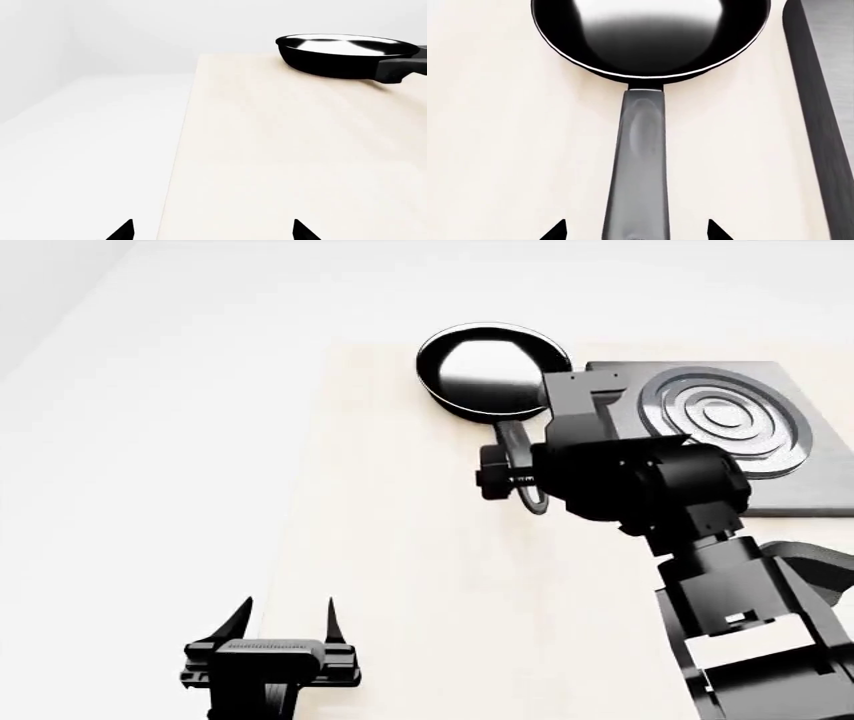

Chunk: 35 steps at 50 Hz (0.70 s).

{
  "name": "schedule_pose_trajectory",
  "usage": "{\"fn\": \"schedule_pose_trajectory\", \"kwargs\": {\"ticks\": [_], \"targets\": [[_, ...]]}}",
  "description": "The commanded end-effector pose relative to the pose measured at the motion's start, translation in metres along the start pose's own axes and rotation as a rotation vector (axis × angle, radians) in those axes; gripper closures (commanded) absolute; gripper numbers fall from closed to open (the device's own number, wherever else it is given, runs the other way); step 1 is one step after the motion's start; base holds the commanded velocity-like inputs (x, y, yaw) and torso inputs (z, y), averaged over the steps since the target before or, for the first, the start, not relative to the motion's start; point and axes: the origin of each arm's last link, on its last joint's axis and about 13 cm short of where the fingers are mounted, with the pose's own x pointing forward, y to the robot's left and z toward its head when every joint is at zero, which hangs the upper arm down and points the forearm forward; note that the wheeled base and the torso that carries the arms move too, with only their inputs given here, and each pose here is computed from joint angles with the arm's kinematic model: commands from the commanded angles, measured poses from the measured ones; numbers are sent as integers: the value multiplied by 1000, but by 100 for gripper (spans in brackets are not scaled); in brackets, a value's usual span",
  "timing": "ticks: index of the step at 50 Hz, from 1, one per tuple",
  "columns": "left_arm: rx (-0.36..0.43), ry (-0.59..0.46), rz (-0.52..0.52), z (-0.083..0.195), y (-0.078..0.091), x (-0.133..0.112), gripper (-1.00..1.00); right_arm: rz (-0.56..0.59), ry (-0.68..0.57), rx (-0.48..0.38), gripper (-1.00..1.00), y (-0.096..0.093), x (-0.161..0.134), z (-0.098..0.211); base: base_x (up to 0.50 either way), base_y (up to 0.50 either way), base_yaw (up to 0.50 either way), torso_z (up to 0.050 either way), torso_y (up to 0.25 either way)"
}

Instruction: Turn on the stove and put the frying pan on it.

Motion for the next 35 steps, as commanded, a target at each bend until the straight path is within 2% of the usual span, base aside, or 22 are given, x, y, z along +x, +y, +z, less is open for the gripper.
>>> {"fn": "schedule_pose_trajectory", "kwargs": {"ticks": [1,35], "targets": [[0,0,0,0,0,0,-100,-5,15,-1,-100,-1,3,-3,0,0,0,0,0],[1,0,0,0,0,-1,-100,-11,45,-3,-100,-1,13,-12,0,0,0,0,0]]}}
